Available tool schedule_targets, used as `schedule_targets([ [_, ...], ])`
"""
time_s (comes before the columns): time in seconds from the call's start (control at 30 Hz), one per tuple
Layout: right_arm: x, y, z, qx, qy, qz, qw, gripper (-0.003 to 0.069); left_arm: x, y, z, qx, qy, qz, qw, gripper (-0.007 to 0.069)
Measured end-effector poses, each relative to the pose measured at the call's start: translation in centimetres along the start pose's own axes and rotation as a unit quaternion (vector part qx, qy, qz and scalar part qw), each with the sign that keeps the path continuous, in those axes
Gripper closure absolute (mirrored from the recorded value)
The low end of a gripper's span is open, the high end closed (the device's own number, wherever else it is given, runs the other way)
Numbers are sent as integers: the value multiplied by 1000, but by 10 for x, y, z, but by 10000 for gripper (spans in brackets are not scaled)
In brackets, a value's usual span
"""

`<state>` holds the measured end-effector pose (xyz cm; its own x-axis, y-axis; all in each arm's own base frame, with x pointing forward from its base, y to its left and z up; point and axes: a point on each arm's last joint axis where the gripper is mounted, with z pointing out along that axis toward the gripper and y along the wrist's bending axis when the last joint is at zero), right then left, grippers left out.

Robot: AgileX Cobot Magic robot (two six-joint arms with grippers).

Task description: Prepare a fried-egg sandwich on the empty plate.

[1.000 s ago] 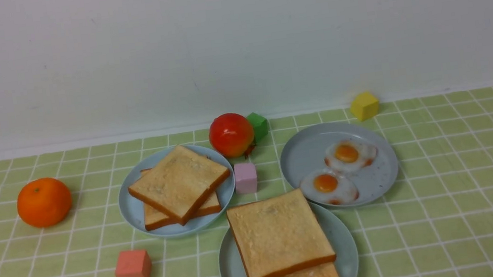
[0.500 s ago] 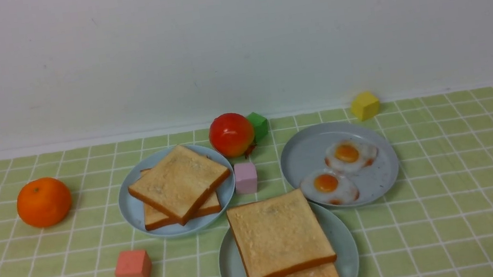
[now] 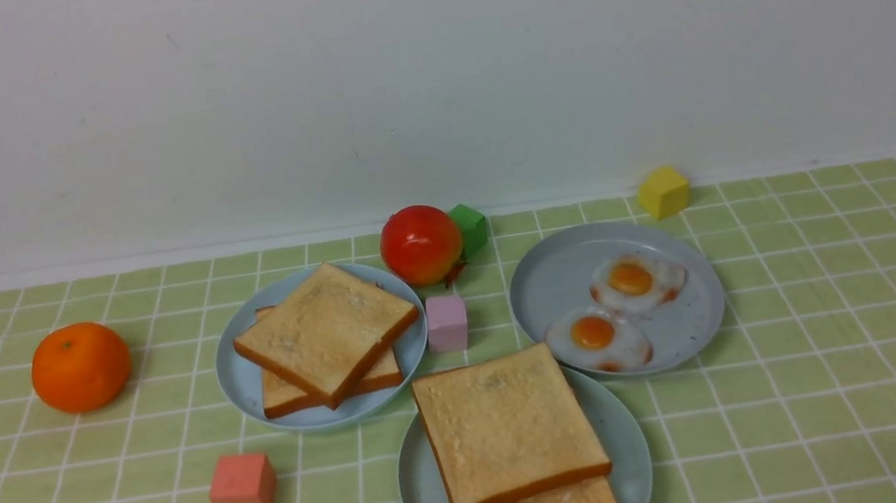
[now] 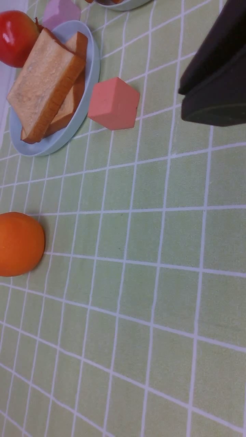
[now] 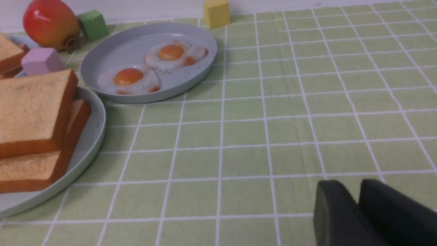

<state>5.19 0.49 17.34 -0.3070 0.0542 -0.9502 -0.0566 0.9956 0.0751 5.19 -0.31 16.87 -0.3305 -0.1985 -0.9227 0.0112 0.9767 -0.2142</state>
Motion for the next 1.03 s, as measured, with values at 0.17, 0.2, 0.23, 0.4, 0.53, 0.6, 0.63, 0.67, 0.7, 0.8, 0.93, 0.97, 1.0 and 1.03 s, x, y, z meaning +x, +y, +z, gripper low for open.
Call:
schedule_targets([
  [0.17,0,0,0,0,0,0,1000,523,0,0,0,0,0,0,1000,582],
  [0.2,0,0,0,0,0,0,1000,522,0,0,0,0,0,0,1000,581],
  [0.23,0,0,0,0,0,0,1000,521,0,0,0,0,0,1,1000,578],
  [0.4,0,0,0,0,0,0,1000,516,0,0,0,0,0,1,1000,573],
  [0.53,0,0,0,0,0,0,1000,512,0,0,0,0,0,1,1000,567],
  [0.6,0,0,0,0,0,0,1000,512,0,0,0,0,0,1,1000,564],
  [0.63,0,0,0,0,0,0,1000,512,0,0,0,0,0,1,1000,563],
  [0.67,0,0,0,0,0,0,1000,512,0,0,0,0,0,1,1000,561],
  [0.7,0,0,0,0,0,0,1000,511,0,0,0,0,0,1,1000,559],
  [0.8,0,0,0,0,0,0,1000,507,0,0,0,0,0,1,1000,557],
  [0.93,0,0,0,0,0,0,1000,503,0,0,0,0,0,1,1000,556],
  [0.97,0,0,0,0,0,0,1000,503,0,0,0,0,0,1,1000,556],
  [1.0,0,0,0,0,0,0,1000,503,0,0,0,0,0,1,1000,556],
  [1.03,0,0,0,0,0,0,1000,503,0,0,0,0,0,1,1000,556],
])
